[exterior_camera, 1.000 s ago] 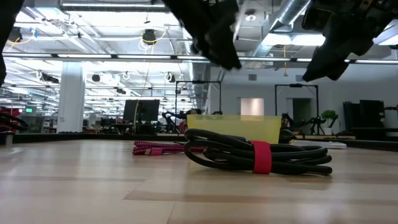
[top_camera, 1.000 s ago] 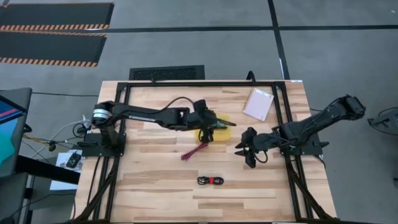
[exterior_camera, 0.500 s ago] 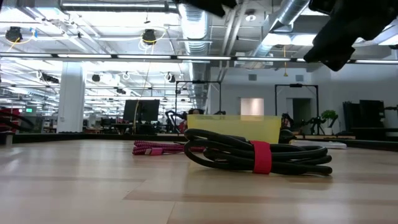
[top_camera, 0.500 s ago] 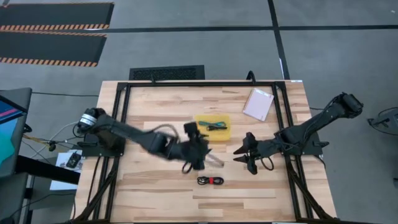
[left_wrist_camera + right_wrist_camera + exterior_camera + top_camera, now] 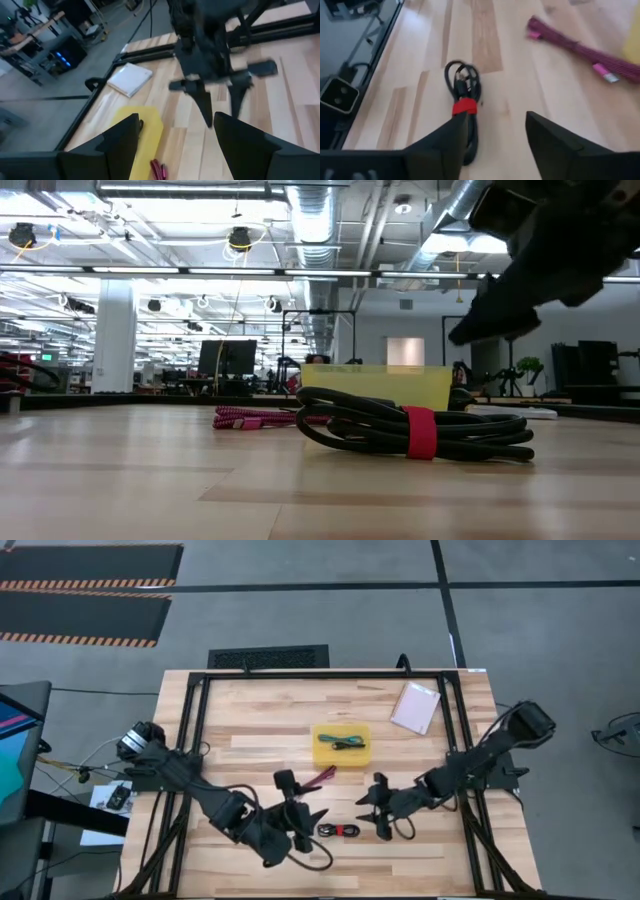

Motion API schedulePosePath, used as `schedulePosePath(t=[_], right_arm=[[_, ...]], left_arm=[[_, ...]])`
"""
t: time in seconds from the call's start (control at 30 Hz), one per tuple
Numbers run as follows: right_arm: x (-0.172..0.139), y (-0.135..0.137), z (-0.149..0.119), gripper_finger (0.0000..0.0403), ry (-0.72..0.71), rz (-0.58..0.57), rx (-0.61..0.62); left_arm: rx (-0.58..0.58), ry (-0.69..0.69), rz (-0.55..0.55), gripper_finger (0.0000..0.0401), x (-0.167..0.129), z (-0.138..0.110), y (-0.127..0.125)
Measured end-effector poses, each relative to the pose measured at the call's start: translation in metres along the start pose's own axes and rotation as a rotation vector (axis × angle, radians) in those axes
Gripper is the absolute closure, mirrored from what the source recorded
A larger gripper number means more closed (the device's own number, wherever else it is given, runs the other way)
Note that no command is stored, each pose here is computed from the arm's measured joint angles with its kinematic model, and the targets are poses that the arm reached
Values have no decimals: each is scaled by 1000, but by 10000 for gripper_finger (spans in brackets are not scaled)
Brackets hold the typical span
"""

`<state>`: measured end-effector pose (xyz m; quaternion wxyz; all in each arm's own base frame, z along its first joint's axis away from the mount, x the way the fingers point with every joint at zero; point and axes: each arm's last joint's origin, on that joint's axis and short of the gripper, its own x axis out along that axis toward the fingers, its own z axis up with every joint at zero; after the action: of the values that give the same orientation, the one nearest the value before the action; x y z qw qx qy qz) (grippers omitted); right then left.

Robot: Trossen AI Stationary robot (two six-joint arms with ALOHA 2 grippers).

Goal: Pick and place USB-C Cables
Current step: Put the black charger cable into the yellow bin

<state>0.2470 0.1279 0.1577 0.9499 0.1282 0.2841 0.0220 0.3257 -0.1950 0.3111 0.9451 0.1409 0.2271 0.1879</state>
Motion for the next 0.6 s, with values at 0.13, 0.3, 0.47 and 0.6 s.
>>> schedulePosePath(t=[0.13, 0.3, 0.47, 0.6], right_arm=[[17, 11, -4, 132, 58, 7, -29], [39, 28, -14, 107, 173, 25, -114], [58, 31, -23, 106, 263, 40, -129], [64, 27, -23, 106, 279, 55, -102]], left_arm=[[0, -19, 13, 154, -8, 8, 0], [-5, -36, 10, 154, -13, 15, 1], [0, -33, 9, 154, -13, 15, 1], [1, -32, 10, 154, -13, 15, 1]])
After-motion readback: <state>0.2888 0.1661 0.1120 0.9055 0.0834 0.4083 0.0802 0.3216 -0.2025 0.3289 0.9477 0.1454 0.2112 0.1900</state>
